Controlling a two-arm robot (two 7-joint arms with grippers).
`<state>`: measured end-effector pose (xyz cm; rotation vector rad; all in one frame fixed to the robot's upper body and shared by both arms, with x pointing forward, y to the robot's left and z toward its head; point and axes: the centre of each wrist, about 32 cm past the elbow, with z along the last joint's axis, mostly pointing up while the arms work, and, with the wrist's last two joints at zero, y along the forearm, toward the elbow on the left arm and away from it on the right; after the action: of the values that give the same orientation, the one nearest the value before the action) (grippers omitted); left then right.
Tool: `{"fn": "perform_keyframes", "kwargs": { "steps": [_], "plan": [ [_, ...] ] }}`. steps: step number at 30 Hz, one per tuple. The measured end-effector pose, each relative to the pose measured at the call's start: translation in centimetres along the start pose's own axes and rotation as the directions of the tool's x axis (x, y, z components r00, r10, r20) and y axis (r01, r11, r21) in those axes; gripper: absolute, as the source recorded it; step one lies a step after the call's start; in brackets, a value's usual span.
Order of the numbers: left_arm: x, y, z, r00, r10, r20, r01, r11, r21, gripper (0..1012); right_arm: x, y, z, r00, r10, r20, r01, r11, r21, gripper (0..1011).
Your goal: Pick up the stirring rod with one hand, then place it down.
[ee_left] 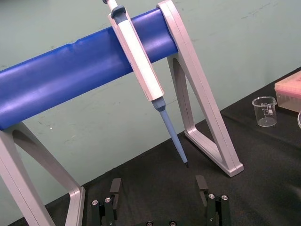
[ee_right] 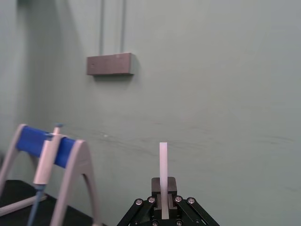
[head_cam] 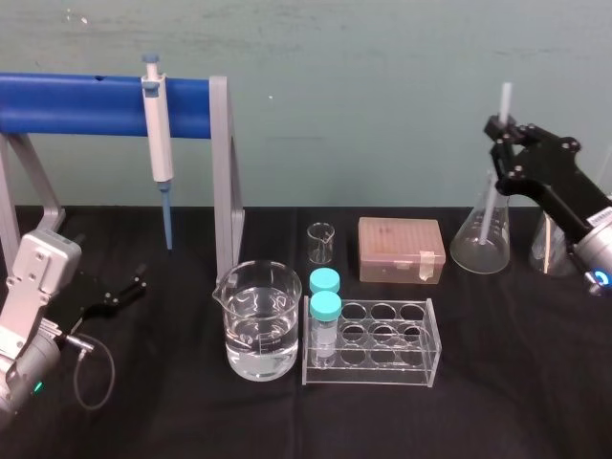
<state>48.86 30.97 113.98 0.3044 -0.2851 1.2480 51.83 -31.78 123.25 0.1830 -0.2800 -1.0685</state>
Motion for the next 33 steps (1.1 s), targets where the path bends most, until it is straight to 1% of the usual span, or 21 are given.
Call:
{"fn": "perform_keyframes", "kwargs": {
  "steps": [4,9,33],
  "plan": [
    [0.0,0.0,0.0,1.0,0.0,0.0,0.0,1.0,0.0,1000,0.4,-0.35,0.02,1.0,-0.023,0.009,0.023,1.0,-0.003,70],
    [0.0,0.0,0.0,1.0,0.0,0.0,0.0,1.0,0.0,1000,0.53,-0.53,-0.06,0.999,-0.033,0.012,0.033,0.999,-0.011,70],
    [0.0,0.0,0.0,1.0,0.0,0.0,0.0,1.0,0.0,1000,0.15,-0.17,-0.44,1.0,-0.009,-0.001,0.009,1.0,-0.027,70]
  ]
}}
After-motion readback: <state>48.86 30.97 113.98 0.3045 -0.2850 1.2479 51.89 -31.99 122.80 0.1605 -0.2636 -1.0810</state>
